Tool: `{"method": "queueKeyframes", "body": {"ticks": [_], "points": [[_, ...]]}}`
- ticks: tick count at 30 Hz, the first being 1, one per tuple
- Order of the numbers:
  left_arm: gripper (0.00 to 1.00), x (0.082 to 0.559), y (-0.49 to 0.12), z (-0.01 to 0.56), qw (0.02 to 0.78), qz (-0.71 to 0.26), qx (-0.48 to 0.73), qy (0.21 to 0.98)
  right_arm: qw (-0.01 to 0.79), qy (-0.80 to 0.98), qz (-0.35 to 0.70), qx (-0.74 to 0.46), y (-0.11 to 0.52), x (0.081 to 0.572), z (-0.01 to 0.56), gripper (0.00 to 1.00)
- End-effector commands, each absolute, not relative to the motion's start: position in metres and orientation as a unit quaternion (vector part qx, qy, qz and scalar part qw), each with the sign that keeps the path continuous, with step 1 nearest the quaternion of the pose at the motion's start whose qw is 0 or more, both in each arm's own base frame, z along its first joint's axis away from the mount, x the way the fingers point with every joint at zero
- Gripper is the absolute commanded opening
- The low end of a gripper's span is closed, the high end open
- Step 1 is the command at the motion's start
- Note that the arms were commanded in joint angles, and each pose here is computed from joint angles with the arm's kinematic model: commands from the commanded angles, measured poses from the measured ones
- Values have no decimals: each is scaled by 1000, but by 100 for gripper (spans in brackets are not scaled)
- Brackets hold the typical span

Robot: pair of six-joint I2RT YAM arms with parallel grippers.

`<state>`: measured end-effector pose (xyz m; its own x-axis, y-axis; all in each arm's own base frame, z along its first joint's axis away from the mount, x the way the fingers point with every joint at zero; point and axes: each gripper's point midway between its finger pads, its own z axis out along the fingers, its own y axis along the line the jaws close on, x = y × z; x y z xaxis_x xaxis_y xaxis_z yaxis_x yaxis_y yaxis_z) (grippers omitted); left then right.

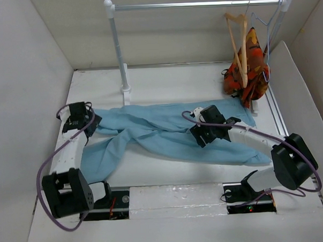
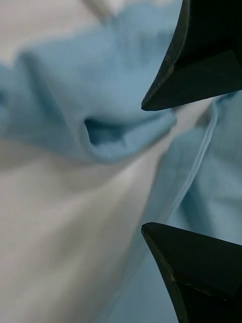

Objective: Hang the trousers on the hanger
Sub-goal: Flatten out the trousers at the center of the board.

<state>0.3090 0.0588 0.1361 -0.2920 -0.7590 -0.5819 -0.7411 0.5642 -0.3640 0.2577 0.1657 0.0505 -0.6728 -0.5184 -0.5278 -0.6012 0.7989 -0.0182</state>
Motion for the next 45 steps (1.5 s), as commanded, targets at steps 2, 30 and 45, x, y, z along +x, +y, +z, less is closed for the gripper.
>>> {"method": "queueKeyframes", "body": {"ticks": [2, 30, 45], "points": [[90, 276, 73, 89, 304, 51, -508, 804, 247, 926, 74, -275, 148, 251, 42, 71], [48, 390, 61, 35, 205, -84, -464, 858, 244, 957, 112, -112, 80, 278, 31, 74], [0, 411, 85, 295, 485, -34, -412, 770, 261, 960, 90, -55, 49, 291, 30, 74]]}}
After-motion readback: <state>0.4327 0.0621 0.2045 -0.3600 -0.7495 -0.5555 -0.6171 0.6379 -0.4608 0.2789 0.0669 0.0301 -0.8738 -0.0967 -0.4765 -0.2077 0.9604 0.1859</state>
